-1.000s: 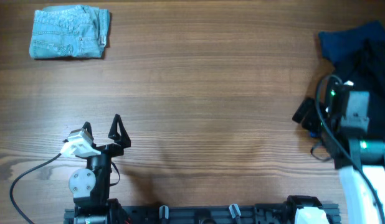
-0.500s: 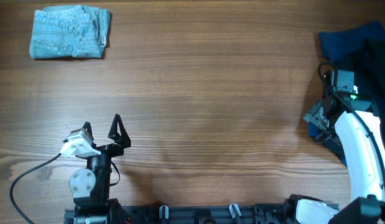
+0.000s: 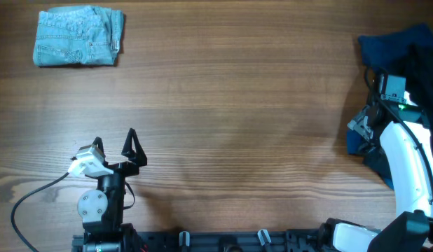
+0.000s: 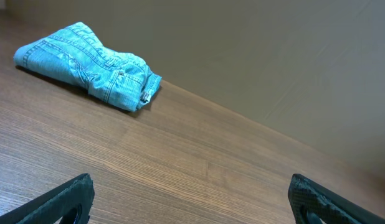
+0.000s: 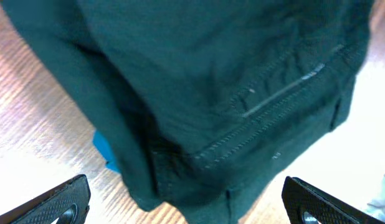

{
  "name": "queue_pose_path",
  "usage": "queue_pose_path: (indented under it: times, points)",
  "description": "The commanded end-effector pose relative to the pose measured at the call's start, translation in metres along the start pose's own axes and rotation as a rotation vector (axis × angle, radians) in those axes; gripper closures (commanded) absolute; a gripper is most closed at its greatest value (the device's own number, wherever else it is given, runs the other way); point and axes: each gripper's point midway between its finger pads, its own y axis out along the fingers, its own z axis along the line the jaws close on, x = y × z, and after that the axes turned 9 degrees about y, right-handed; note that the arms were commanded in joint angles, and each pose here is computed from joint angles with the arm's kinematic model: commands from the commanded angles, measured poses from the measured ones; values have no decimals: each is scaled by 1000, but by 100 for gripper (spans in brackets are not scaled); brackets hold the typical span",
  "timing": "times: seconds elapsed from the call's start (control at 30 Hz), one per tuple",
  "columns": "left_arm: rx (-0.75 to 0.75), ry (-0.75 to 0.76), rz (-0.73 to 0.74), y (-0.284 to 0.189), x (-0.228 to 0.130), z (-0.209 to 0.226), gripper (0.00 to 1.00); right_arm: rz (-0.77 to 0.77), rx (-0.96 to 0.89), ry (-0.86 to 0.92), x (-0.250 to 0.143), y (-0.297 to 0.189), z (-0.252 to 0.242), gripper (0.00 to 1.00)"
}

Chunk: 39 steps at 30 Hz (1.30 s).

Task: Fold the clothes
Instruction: 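Reach the right gripper to the black trousers on the right pile and grasp, then drag the black trousers with the right gripper to the table center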

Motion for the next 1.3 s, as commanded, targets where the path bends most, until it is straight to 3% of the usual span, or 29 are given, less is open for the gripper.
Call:
queue_pose_path:
  times: [0.0, 0.17, 0.4, 0.73, 0.8, 0.93, 1.17, 1.23, 1.27]
  points:
    - [15, 19, -2, 0, -1, 3, 0, 16, 31, -28, -1, 1, 7, 5]
    - [15, 19, -2, 0, -1, 3, 0, 24, 3, -40, -4, 8, 5, 11]
    - [15, 19, -2, 0, -1, 3, 0, 90, -81, -90, -18, 32, 3, 2]
    - [16, 19, -2, 0, -1, 3, 0, 122, -140, -117, -25, 48, 2, 3]
    - [15, 19, -2, 0, -1, 3, 0, 113, -151, -116, -24, 48, 0, 11]
    - [15, 20, -2, 0, -1, 3, 0, 110, -158, -111, -23, 48, -1, 39]
    - [15, 19, -2, 0, -1, 3, 0, 113, -161, -115, -24, 47, -3, 78]
    - [15, 19, -2, 0, -1, 3, 0, 115, -162, -116, -23, 44, -4, 96]
    - [16, 19, -2, 0, -1, 3, 0, 115, -162, -116, -22, 42, -4, 96]
